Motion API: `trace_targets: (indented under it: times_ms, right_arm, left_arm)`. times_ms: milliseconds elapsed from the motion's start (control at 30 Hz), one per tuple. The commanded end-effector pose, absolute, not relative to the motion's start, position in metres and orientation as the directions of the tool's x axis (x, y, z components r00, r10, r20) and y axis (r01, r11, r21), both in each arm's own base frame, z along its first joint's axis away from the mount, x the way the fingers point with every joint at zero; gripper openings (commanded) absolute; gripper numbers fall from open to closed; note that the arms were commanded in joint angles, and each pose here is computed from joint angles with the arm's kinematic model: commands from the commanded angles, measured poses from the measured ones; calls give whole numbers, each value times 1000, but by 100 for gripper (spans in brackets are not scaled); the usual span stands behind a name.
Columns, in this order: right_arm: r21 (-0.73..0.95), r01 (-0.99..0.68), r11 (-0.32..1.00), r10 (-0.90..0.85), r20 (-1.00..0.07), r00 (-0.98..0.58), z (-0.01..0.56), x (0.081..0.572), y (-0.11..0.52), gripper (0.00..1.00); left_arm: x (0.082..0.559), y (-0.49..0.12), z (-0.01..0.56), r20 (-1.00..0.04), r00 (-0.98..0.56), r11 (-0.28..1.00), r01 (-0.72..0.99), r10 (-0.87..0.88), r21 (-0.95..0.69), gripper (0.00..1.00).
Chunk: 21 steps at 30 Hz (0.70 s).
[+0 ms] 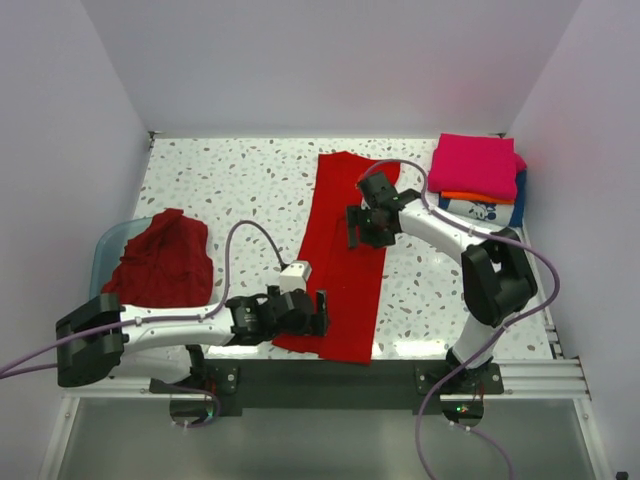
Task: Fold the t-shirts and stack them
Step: Fold the tshirt
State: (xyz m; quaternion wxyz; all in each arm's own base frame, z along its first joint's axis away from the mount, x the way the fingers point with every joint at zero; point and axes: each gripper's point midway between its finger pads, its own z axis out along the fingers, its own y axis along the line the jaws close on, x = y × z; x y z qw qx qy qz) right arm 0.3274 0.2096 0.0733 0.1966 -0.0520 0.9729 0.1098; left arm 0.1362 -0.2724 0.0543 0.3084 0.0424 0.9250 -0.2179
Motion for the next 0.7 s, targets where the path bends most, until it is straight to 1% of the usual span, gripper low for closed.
trace_targets:
  times_ms: [0, 300, 667]
  right_arm:
    - [198, -112, 974, -9, -461, -887, 78, 336, 214, 70]
    - [103, -82, 991, -30, -430, -902, 42, 335, 205, 70]
    - [16, -69, 997, -58, -394, -917, 18, 348, 200, 71]
  left_arm:
    - [136, -261, 49, -613, -789, 910, 218, -48, -352, 99]
    - [132, -253, 31, -603, -796, 912, 203, -59, -358, 99]
    - [123, -273, 21, -565, -823, 888, 208, -67, -410, 99]
